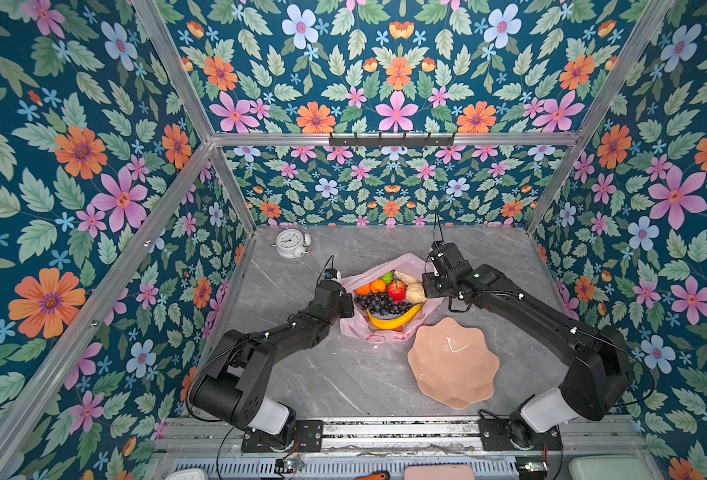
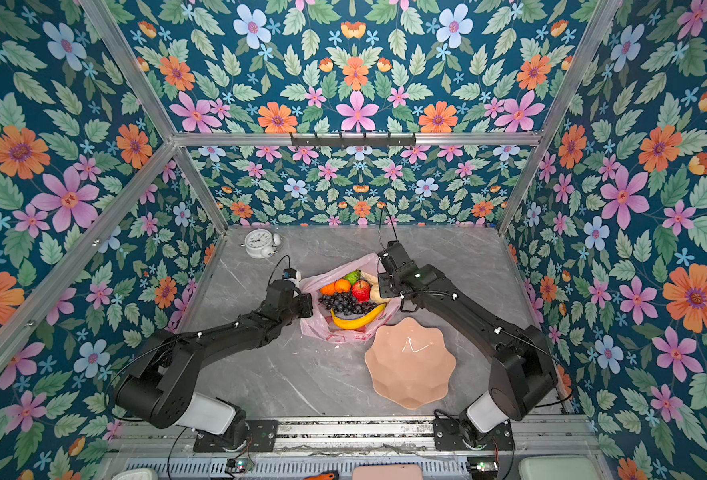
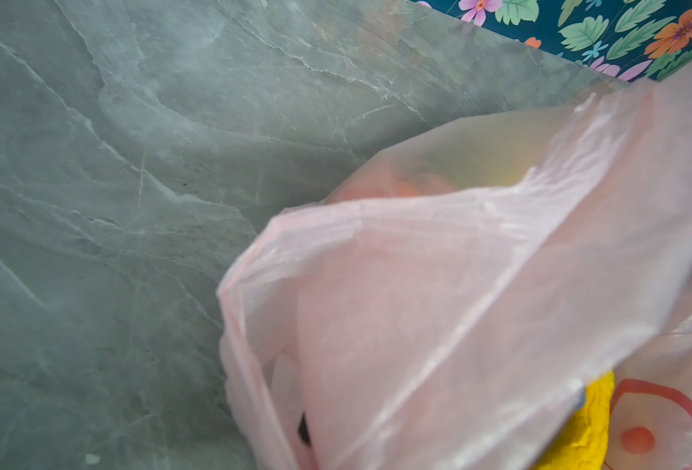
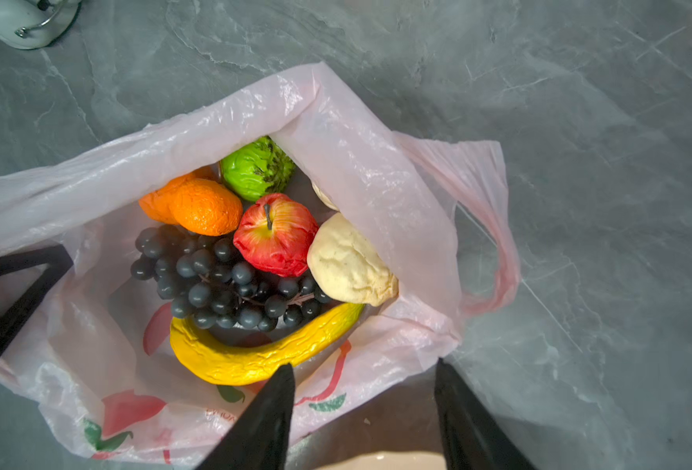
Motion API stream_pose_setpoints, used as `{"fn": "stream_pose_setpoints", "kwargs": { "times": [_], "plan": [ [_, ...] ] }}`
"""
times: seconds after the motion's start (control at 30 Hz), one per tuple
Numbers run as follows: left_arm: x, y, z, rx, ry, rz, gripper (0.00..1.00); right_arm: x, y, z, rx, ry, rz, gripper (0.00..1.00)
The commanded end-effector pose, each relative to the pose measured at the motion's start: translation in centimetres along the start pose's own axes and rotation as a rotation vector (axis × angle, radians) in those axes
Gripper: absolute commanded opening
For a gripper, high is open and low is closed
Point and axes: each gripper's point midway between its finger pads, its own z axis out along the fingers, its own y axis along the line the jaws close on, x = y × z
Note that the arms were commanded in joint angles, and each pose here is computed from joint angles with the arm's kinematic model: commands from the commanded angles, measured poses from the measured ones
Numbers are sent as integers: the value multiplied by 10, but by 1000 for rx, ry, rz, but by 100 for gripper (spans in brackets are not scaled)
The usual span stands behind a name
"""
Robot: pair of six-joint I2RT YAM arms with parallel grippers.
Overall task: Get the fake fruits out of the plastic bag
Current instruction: 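Lower the right gripper into the bag and grasp the pale squash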
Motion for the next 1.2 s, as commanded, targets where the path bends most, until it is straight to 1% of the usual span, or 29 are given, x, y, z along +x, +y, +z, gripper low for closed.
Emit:
{"fn": "stream_pose_setpoints", "kwargs": {
  "times": [0.0, 0.07, 0.13, 0.3, 0.33, 0.43, 0.57, 0.7, 0.9, 1.0, 1.17],
  "plan": [
    [-3, -1, -1, 2, -14, 10, 0, -3, 22, 13, -100, -16, -137, 59],
    [-4, 0, -3, -3, -25, 10, 0, 0, 26, 26, -124, -29, -243, 62],
    [-5, 2, -5, -7, -30, 10, 0, 1, 27, 33, -163, -26, -309, 62],
    [-7, 2, -6, -13, -37, 15, 0, -2, 31, 34, -299, -14, -326, 62],
    [-7, 2, -6, -12, -37, 15, 0, 5, 32, 45, -308, 20, -341, 62],
    [-6, 3, -6, -15, -37, 16, 0, 15, 35, 56, -326, 75, -383, 62],
    [-6, 3, -7, -17, -35, 18, 0, 22, 30, 72, -300, 125, -400, 62],
    [-6, 3, -6, -15, -36, 18, 0, 22, 16, 88, -208, 148, -416, 63],
    [-7, 2, -6, -12, -35, 19, 0, 29, 3, 104, -133, 175, -447, 74],
    [-6, 2, -6, -13, -33, 20, 0, 35, 4, 110, -142, 194, -454, 76],
    [-7, 2, -6, -12, -34, 20, 0, 44, 4, 122, -149, 235, -456, 76]
  ]
}}
